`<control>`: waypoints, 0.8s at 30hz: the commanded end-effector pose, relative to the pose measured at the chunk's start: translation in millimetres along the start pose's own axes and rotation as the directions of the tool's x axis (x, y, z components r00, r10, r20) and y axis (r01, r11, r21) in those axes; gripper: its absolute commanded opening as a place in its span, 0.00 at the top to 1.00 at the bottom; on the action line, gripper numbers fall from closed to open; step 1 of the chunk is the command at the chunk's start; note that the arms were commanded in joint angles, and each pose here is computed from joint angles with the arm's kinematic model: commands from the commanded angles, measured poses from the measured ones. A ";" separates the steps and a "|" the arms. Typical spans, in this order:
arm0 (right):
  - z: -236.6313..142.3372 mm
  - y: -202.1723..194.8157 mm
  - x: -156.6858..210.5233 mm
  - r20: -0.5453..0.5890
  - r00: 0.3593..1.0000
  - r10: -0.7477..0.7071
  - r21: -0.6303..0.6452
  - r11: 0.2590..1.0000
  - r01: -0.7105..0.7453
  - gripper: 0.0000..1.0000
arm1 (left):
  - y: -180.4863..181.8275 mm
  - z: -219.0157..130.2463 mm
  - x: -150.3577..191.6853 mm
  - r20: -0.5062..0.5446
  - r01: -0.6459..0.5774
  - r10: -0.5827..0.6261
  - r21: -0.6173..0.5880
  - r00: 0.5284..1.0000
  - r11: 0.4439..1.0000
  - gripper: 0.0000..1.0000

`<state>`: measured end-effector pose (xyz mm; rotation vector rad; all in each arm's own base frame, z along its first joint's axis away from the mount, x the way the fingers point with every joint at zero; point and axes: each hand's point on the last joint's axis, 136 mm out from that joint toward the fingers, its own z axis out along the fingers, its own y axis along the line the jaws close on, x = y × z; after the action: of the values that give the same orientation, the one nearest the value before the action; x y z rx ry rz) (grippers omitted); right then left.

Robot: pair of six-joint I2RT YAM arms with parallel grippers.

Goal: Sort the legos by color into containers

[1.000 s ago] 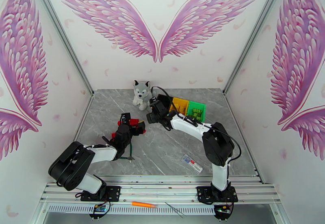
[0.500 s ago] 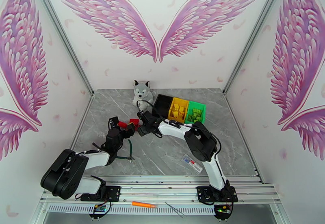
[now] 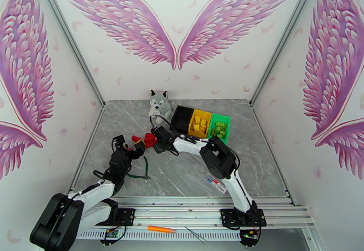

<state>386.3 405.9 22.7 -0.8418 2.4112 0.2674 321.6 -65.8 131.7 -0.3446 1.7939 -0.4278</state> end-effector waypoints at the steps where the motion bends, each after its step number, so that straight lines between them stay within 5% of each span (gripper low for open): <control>1: 4.0 0.8 -1.8 0.001 1.000 0.008 0.004 1.000 -0.008 0.56 | 11.6 -7.3 11.9 -0.042 -0.019 0.017 -0.035 0.999 0.999 0.01; 9: -24.6 -18.5 -11.7 0.078 0.994 0.071 0.052 0.996 -0.075 0.72 | 4.1 -4.5 13.4 -0.062 -0.040 0.040 -0.009 0.997 0.999 0.01; 24: -89.7 -135.8 -52.7 0.293 0.883 0.366 0.145 0.896 -0.420 0.72 | -74.9 33.3 36.1 -0.106 -0.209 0.221 0.119 0.969 0.971 0.01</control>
<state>445.7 309.9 106.0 -0.3320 2.3230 0.2667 331.1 -139.8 113.1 -0.0824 1.9389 -0.4120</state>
